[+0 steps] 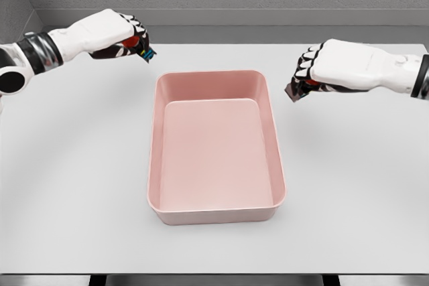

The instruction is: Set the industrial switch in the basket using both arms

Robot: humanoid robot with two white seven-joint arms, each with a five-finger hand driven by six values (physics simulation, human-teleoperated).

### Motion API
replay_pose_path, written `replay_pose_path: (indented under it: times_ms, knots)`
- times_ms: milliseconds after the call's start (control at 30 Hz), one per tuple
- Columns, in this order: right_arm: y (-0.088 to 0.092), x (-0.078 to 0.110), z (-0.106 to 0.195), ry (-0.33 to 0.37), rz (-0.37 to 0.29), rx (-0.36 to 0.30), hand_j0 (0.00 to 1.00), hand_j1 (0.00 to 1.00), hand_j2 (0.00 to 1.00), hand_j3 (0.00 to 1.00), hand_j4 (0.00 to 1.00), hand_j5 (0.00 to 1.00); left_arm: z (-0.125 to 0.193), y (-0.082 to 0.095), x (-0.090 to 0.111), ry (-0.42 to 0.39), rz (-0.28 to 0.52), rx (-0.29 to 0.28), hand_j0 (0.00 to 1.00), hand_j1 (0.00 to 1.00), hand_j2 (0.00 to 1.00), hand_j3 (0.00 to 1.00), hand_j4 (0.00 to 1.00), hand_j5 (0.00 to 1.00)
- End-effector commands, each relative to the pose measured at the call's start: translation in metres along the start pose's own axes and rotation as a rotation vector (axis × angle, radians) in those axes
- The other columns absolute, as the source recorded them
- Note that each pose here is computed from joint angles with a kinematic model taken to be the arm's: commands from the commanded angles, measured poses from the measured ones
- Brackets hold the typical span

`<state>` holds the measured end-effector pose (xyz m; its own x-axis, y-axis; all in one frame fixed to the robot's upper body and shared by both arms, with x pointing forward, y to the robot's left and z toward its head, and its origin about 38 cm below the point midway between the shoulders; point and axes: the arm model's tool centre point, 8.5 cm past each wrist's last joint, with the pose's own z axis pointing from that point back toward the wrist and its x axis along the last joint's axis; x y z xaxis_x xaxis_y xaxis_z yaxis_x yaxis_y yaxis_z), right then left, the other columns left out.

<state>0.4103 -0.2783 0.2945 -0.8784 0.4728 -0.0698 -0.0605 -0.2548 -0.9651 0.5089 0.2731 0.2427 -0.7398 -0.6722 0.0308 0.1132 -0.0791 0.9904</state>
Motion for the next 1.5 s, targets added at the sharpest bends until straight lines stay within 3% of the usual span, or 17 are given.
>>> replay_pose_path:
  times_ms: [0,333,500,633,800,1000,1067,1167,1367,1467]
  knots:
    - [-0.002,0.002,-0.002,-0.006,-0.002,-0.009,0.46,0.46,0.46,0.46,0.46,0.46,0.009,0.019,0.012,-0.045,-0.017,0.037,0.42,0.42,0.42,0.42,0.42,0.42]
    - [-0.003,0.011,-0.019,-0.049,-0.009,-0.036,0.46,0.46,0.46,0.46,0.46,0.46,0.030,0.042,0.050,-0.158,-0.052,0.116,0.43,0.43,0.43,0.43,0.43,0.43]
    - [-0.007,0.015,-0.029,-0.072,-0.010,-0.055,0.46,0.46,0.46,0.46,0.46,0.46,0.026,0.030,0.079,-0.234,-0.043,0.115,0.43,0.43,0.43,0.43,0.43,0.43]
    - [-0.014,0.019,-0.039,-0.096,-0.004,-0.082,0.46,0.46,0.46,0.46,0.46,0.46,0.021,0.020,0.087,-0.253,-0.023,0.104,0.43,0.43,0.43,0.43,0.43,0.43]
    - [-0.018,0.025,-0.051,-0.127,0.003,-0.086,0.46,0.46,0.46,0.46,0.46,0.46,0.010,-0.007,0.105,-0.292,0.045,0.096,0.44,0.44,0.44,0.44,0.44,0.44]
    - [-0.019,0.026,-0.052,-0.131,0.007,-0.082,0.46,0.46,0.46,0.46,0.46,0.46,0.000,-0.019,0.127,-0.353,0.064,0.076,0.44,0.44,0.44,0.44,0.44,0.44]
    - [-0.020,0.026,-0.053,-0.135,0.008,-0.085,0.46,0.46,0.46,0.46,0.46,0.46,0.001,-0.018,0.130,-0.362,0.062,0.083,0.51,0.51,0.51,0.51,0.51,0.51]
    - [-0.022,0.027,-0.054,-0.137,0.011,-0.088,0.46,0.46,0.46,0.46,0.46,0.46,0.001,-0.013,0.131,-0.366,0.059,0.098,1.00,1.00,1.00,1.00,1.00,1.00]
    - [-0.024,0.026,-0.054,-0.136,0.016,-0.090,0.46,0.46,0.46,0.46,0.46,0.46,0.005,-0.010,0.131,-0.372,0.048,0.104,1.00,1.00,1.00,1.00,1.00,1.00]
    - [-0.023,0.026,-0.054,-0.136,0.015,-0.089,0.46,0.46,0.46,0.46,0.46,0.46,0.038,0.004,0.111,-0.329,0.008,0.070,1.00,1.00,1.00,1.00,1.00,1.00]
